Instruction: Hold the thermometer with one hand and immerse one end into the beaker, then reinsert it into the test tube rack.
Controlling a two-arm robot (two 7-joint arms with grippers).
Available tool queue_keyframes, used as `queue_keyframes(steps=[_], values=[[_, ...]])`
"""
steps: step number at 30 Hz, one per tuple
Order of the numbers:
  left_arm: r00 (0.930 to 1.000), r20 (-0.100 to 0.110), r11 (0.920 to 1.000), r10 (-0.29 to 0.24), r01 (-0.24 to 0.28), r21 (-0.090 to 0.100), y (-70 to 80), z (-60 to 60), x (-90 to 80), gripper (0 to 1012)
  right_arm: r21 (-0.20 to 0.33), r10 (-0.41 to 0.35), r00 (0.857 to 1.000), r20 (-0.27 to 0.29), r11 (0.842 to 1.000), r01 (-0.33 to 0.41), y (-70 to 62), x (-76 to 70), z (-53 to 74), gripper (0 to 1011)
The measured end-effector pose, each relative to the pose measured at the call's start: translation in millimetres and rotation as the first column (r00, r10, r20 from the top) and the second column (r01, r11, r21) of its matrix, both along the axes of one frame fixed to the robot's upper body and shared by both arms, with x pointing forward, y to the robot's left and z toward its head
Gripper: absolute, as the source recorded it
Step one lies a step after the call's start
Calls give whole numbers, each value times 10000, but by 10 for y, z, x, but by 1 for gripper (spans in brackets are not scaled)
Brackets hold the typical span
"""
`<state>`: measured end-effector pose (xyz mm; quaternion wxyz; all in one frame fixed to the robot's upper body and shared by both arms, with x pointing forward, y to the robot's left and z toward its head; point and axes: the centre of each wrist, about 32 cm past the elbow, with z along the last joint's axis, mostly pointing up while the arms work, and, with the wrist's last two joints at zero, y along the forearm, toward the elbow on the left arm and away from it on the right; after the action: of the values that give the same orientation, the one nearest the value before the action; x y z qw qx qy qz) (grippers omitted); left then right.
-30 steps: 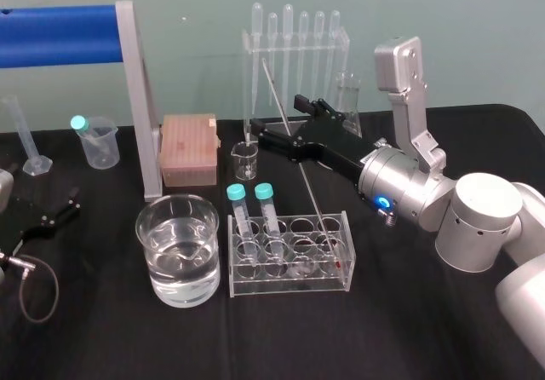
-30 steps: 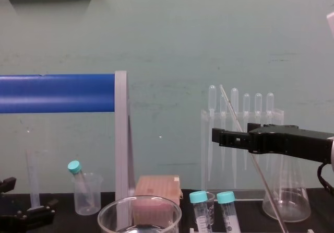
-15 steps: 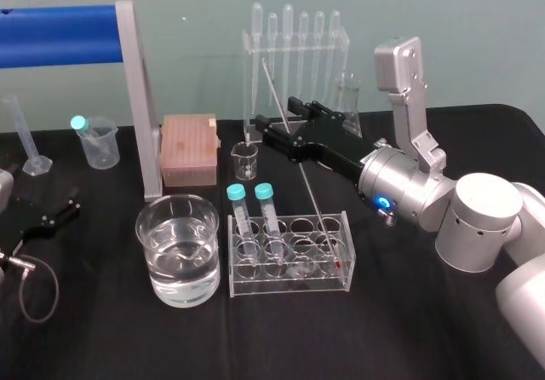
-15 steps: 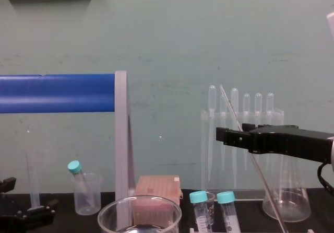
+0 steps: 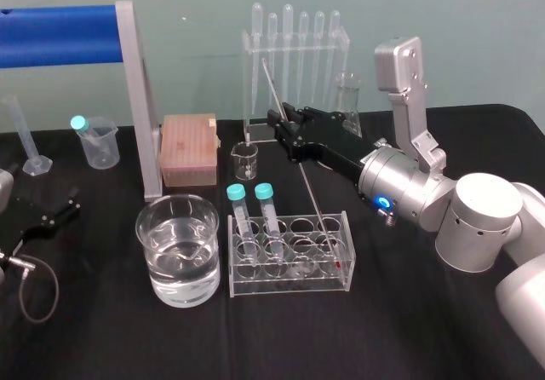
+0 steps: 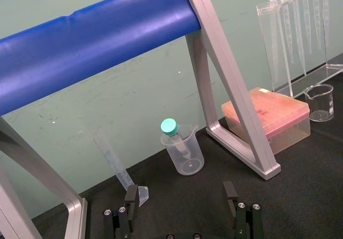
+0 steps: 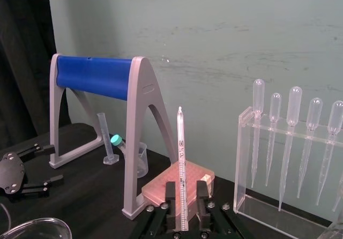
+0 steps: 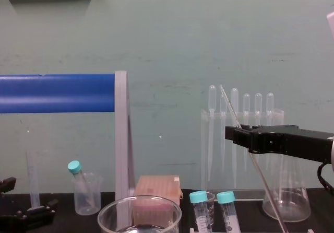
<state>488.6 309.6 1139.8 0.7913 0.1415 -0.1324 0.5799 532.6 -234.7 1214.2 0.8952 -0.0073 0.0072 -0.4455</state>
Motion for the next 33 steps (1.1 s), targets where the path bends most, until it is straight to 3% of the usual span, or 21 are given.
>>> queue_keyframes(steps=[4, 8, 25, 33], values=[[10000, 1, 10000, 0, 0, 0, 0, 0, 0, 1008, 0, 0, 10000, -1, 10000, 0, 0, 0, 0, 122], [10000, 0, 10000, 0, 0, 0, 0, 0, 0, 1008, 1, 1, 10000, 1, 10000, -1, 0, 0, 0, 58], [10000, 1, 10000, 1, -1, 0, 0, 0, 0, 1008, 50, -15, 10000, 20, 10000, 15, -5, -1, 4, 58], [10000, 0, 10000, 0, 0, 0, 0, 0, 0, 1008, 866, 0, 9986, 526, 9962, -46, -71, -6, 150, 58]])
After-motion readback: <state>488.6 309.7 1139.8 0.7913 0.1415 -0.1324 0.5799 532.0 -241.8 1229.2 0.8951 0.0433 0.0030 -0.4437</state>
